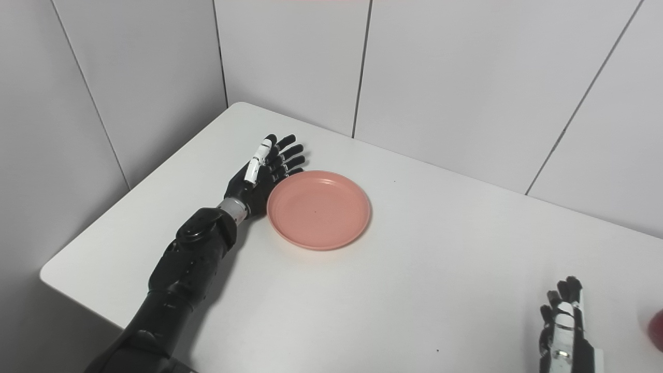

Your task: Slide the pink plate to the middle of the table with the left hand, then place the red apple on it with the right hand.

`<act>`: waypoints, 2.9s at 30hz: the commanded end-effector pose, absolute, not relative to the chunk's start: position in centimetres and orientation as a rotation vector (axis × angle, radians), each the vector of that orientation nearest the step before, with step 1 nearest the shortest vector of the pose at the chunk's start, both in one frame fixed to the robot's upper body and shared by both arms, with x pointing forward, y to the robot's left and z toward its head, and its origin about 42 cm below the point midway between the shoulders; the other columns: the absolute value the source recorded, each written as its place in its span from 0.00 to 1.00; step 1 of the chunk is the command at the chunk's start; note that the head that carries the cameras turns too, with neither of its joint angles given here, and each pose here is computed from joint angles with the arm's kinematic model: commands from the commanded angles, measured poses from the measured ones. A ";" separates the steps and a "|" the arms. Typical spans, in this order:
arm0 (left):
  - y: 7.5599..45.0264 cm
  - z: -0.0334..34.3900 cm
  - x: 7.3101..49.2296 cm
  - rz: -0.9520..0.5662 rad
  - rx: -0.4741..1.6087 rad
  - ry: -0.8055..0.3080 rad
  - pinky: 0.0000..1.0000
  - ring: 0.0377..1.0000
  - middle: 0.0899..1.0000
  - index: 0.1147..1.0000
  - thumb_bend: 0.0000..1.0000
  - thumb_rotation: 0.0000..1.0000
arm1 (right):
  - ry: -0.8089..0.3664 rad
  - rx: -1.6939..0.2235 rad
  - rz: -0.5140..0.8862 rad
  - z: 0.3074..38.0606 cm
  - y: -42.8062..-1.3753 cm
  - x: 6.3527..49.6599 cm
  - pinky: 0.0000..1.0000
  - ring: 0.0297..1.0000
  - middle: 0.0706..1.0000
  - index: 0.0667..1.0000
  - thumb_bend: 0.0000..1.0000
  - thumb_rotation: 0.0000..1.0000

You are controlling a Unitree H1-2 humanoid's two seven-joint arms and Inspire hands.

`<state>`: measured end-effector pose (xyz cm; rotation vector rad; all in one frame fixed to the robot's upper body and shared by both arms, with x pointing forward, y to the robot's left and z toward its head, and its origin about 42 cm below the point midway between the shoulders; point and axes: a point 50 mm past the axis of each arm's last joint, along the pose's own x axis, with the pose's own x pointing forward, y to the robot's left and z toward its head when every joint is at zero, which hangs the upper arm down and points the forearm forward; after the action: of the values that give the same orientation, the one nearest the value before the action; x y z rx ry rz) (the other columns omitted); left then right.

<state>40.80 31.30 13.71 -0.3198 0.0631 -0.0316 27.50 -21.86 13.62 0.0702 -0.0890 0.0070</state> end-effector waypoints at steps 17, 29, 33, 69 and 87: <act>27.8 13.5 41.2 -0.123 -0.341 0.077 0.91 0.91 0.90 0.88 0.37 1.00 | -0.177 0.087 0.009 14.7 -21.6 28.0 1.00 0.98 0.98 0.97 0.15 1.00; 26.0 13.3 40.7 -0.155 -0.344 0.095 0.90 0.90 0.90 0.88 0.37 1.00 | -0.181 0.082 0.009 14.7 -21.4 28.0 1.00 0.98 0.98 0.97 0.17 1.00; 25.5 13.3 40.6 -0.170 -0.346 0.100 0.90 0.91 0.91 0.89 0.36 1.00 | -0.181 0.090 0.002 14.7 -21.2 28.0 1.00 0.98 0.98 0.96 0.17 1.00; 23.0 12.7 39.9 -0.213 -0.338 0.115 0.93 0.93 0.93 0.91 0.36 1.00 | -0.169 0.064 0.006 14.4 -21.0 28.1 1.00 0.98 0.98 0.97 0.21 1.00; 20.9 12.7 39.0 -0.207 -0.355 0.125 0.92 0.92 0.91 0.90 0.37 1.00 | -0.181 0.054 0.003 14.5 -20.7 28.0 1.00 0.97 0.97 0.96 0.25 1.00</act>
<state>39.30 21.59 13.06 -0.3520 0.0905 -0.2017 27.59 -21.07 12.82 0.0509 -0.0779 -0.0033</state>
